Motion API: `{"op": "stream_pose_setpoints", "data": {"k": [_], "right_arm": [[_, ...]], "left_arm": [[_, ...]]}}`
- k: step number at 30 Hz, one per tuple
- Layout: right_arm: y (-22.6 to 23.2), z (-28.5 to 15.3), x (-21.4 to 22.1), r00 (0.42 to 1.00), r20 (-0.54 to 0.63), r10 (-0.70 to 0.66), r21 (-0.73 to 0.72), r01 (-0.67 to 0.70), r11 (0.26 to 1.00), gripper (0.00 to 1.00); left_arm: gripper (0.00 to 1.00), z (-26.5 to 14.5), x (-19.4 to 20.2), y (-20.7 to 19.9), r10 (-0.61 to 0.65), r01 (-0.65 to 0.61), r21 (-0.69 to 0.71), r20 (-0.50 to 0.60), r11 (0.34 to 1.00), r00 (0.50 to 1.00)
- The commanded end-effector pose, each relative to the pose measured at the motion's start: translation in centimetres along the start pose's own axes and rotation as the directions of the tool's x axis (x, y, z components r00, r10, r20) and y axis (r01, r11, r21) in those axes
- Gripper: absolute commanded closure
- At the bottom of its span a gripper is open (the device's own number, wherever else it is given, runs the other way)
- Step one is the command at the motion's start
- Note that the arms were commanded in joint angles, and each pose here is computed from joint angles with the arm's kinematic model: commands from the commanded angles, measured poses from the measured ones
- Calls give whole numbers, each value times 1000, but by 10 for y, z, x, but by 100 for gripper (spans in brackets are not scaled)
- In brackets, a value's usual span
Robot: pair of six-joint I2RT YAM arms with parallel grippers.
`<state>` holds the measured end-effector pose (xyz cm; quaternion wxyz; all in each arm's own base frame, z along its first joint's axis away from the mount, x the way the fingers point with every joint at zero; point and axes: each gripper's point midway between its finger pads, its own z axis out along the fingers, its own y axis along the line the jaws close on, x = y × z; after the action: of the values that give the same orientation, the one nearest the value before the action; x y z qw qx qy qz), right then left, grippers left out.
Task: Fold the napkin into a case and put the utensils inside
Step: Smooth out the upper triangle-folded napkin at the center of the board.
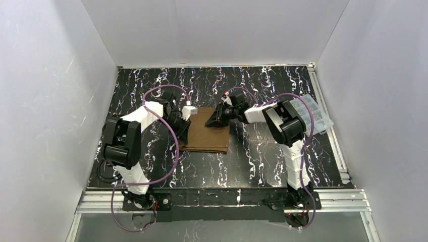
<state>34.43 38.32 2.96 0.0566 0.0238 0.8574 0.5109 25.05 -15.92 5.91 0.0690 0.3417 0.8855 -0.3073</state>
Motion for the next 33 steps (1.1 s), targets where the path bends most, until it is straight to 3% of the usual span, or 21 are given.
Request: {"op": "stream_pose_setpoints", "data": {"k": [1, 11, 15, 20, 21, 23, 24, 25, 26, 27, 29, 31, 33], "right_arm": [[1, -6, -4, 1000, 8, -26, -4, 27, 1000, 70], [58, -34, -30, 991, 73, -112, -83, 118, 989, 60], [76, -58, -34, 964, 106, -243, -41, 249, 968, 51], [87, -105, -33, 855, 126, -504, 185, 479, 858, 41], [81, -116, -33, 824, 106, -557, 273, 514, 813, 38], [86, -137, -29, 709, 60, -702, 386, 632, 672, 28], [92, -145, -25, 640, 47, -767, 412, 687, 598, 23], [101, -151, -21, 582, 62, -811, 410, 726, 552, 17], [105, -157, -16, 542, 88, -836, 400, 749, 528, 5], [115, -170, -20, 498, 139, -856, 432, 747, 505, 2], [116, -187, -29, 486, 208, -849, 505, 690, 518, 1], [122, -193, -29, 483, 250, -839, 470, 697, 541, 1], [127, -190, -20, 450, 216, -867, 426, 755, 498, 1]], "left_arm": [[88, 7, 19, 14, 63, -66, -58, -62, 996, 996], [89, 10, 25, 29, 157, -172, -174, -101, 969, 982], [85, -15, 5, 26, 198, -207, -237, -59, 949, 978], [83, -74, -33, 4, 312, -283, -350, 28, 893, 950], [82, -88, -39, 0, 336, -298, -380, 36, 876, 941], [81, -117, -52, -3, 385, -320, -460, 51, 828, 922], [77, -131, -57, -4, 402, -316, -492, 77, 812, 913], [59, -145, -64, 1, 386, -262, -540, 129, 800, 913], [32, -155, -67, 9, 369, -210, -589, 162, 780, 915], [20, -157, -66, 14, 379, -211, -599, 168, 772, 910], [12, -146, -56, 15, 400, -274, -552, 119, 787, 909], [11, -132, -43, 3, 398, -330, -437, 72, 837, 915], [10, -119, -33, -10, 431, -386, -342, 63, 857, 900]]}}
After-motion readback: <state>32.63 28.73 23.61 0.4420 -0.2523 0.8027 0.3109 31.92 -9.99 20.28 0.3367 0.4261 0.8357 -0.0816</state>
